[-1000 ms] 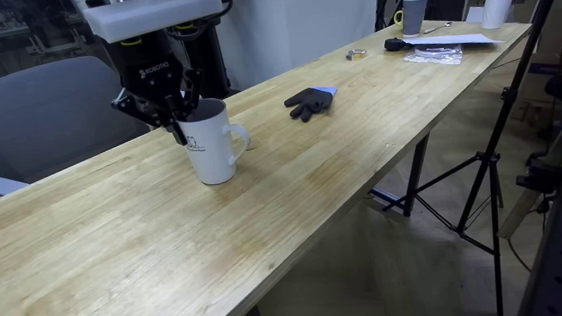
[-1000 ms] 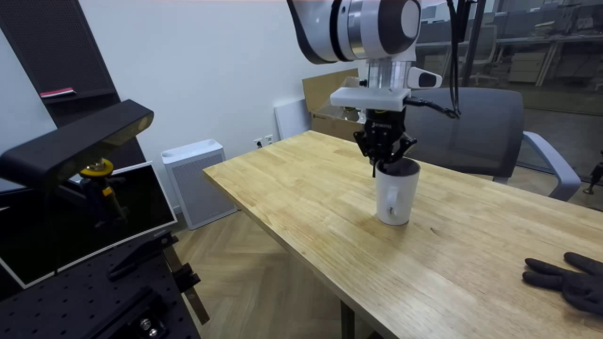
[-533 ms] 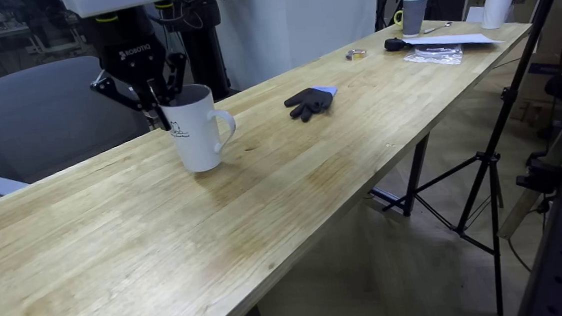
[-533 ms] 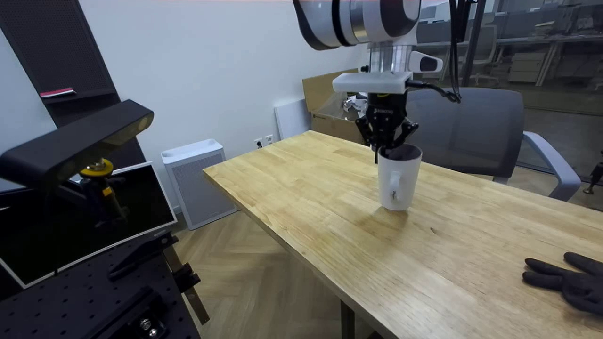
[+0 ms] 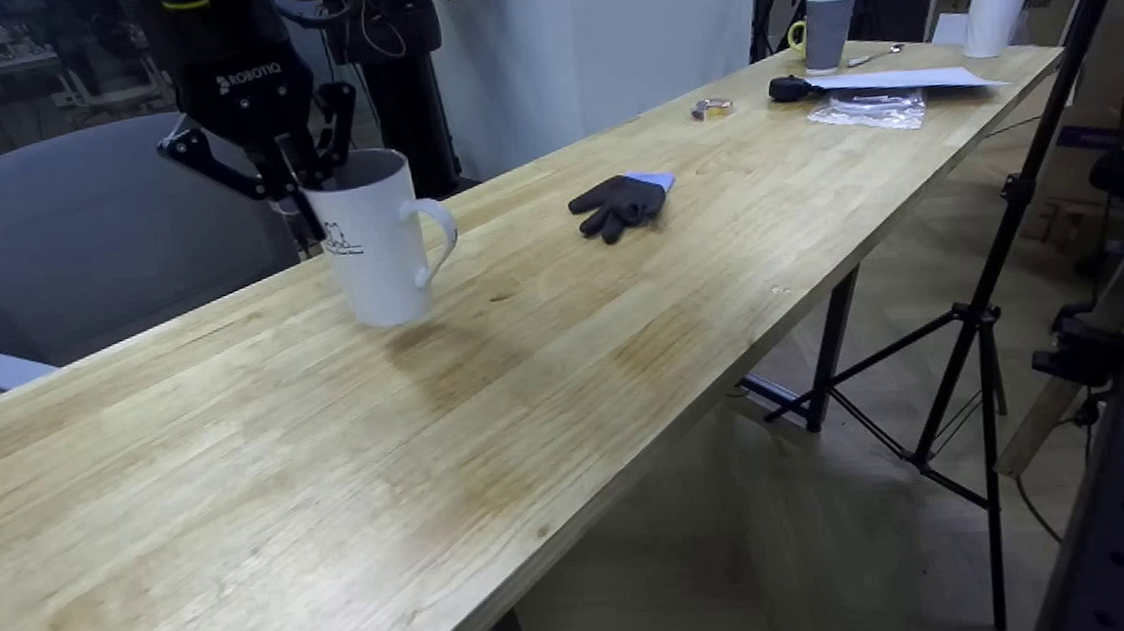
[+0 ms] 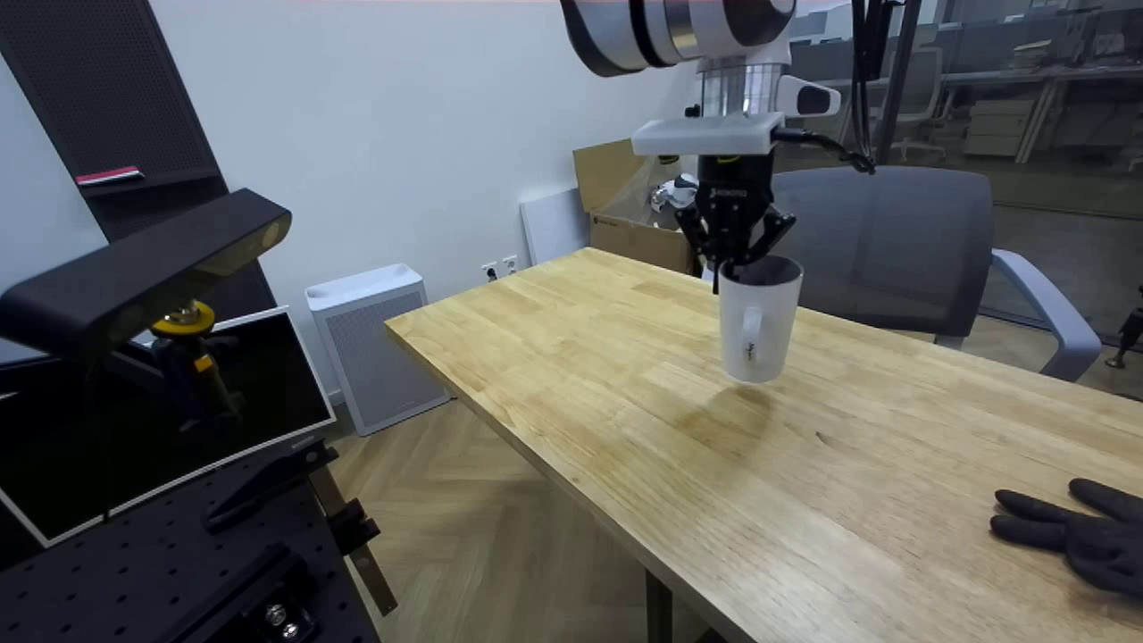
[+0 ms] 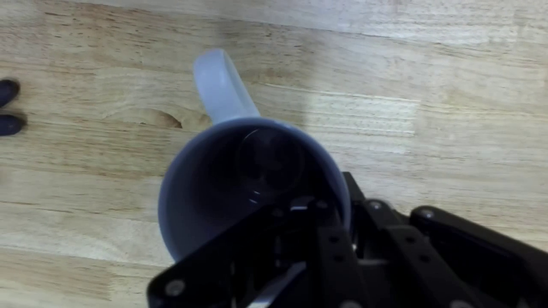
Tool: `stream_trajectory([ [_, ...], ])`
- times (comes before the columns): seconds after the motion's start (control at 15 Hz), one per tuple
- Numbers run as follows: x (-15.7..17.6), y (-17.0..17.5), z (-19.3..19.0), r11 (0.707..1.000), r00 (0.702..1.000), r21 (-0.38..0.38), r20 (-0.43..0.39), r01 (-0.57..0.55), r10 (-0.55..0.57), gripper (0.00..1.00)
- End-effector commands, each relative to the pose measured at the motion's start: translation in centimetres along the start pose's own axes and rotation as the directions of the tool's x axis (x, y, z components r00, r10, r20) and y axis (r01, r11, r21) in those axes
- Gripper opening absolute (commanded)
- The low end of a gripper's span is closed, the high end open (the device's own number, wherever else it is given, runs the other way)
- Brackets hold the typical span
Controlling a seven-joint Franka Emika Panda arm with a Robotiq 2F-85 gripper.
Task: Move the mug to the right
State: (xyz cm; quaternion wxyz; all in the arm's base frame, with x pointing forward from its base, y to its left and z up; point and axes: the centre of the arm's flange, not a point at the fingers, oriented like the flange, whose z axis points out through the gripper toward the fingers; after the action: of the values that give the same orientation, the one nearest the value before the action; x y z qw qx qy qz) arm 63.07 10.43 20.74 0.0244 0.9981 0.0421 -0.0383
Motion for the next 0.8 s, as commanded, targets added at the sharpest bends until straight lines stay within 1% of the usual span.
stream_trajectory([
  [0.0,-0.7,1.6,-2.1,0.999,1.0,-0.032,-0.003,-0.031,0.031,0.02],
  [0.33,-1.6,4.5,-2.4,0.996,0.997,-0.048,-0.008,-0.072,0.072,0.02],
  [0.73,-2.7,8.1,-3.0,0.991,0.992,-0.047,-0.014,-0.124,0.124,0.02],
])
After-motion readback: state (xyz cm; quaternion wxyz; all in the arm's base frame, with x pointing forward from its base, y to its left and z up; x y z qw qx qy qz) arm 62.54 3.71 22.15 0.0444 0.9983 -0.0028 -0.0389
